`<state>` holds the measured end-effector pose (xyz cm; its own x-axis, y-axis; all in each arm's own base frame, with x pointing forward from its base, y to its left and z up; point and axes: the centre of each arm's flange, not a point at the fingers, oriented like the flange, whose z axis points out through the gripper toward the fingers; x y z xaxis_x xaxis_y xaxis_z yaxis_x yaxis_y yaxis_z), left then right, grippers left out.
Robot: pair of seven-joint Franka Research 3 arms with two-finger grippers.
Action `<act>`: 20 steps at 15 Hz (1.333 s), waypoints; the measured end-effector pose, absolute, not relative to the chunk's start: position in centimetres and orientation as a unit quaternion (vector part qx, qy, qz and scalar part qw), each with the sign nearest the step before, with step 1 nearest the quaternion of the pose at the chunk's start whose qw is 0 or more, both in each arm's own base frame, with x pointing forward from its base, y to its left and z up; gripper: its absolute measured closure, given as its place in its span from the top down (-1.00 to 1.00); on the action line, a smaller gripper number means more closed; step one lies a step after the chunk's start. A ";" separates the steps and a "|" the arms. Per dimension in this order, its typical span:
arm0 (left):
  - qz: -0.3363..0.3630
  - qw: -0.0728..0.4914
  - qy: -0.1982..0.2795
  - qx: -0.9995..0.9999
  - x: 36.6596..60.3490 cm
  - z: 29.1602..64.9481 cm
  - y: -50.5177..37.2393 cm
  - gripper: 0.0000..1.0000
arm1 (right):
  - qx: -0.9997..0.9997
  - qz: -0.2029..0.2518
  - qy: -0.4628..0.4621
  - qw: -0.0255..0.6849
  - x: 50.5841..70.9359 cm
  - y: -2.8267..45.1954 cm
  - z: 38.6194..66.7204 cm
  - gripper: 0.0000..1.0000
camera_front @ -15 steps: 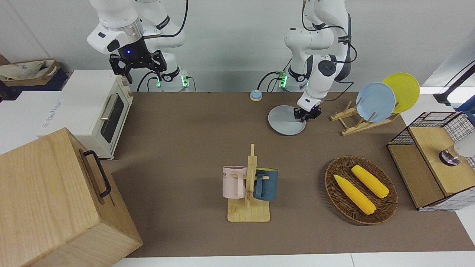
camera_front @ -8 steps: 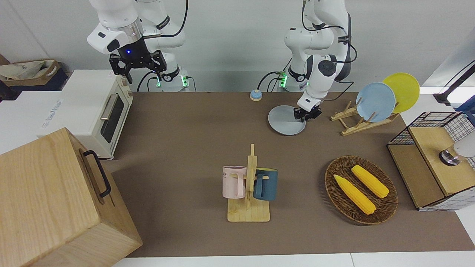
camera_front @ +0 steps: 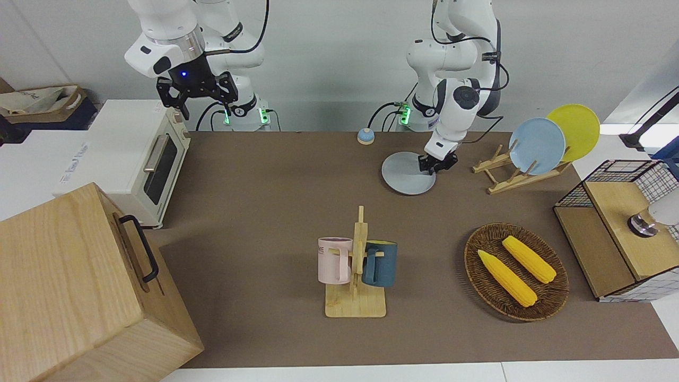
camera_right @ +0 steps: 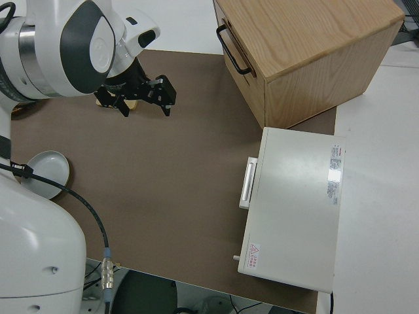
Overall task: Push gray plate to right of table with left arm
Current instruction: 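Push the gray plate with the left gripper toward the toaster oven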
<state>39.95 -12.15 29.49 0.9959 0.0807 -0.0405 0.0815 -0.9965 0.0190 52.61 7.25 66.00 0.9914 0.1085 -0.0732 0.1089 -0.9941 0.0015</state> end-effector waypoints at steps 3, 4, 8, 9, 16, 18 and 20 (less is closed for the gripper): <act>-0.020 0.011 0.056 0.998 40.4 29.4 -14.6 -0.75 | 0.998 -0.037 0.054 0.003 52.6 7.3 66.0 0.97; -0.020 0.012 0.060 0.998 40.6 29.4 -15.4 -0.75 | 0.998 -0.037 0.054 0.003 52.6 7.3 66.0 0.97; -0.015 0.016 0.076 0.997 41.2 29.8 -18.8 -0.75 | 0.998 -0.037 0.054 0.003 52.6 7.3 66.0 0.97; -0.014 0.017 0.077 0.997 41.3 29.8 -19.6 -0.75 | 0.998 -0.037 0.054 0.003 52.6 7.3 66.0 0.97; -0.013 0.025 0.096 0.995 41.5 29.6 -26.9 -0.75 | 0.998 -0.037 0.054 0.003 52.6 7.3 66.0 0.97; -0.015 0.026 0.097 0.995 41.5 29.3 -28.7 -0.75 | 0.998 -0.037 0.054 0.003 52.6 7.3 66.0 0.97; -0.014 0.028 0.101 0.994 41.4 29.3 -30.0 -0.75 | 0.998 -0.037 0.054 0.003 52.6 7.3 66.0 0.97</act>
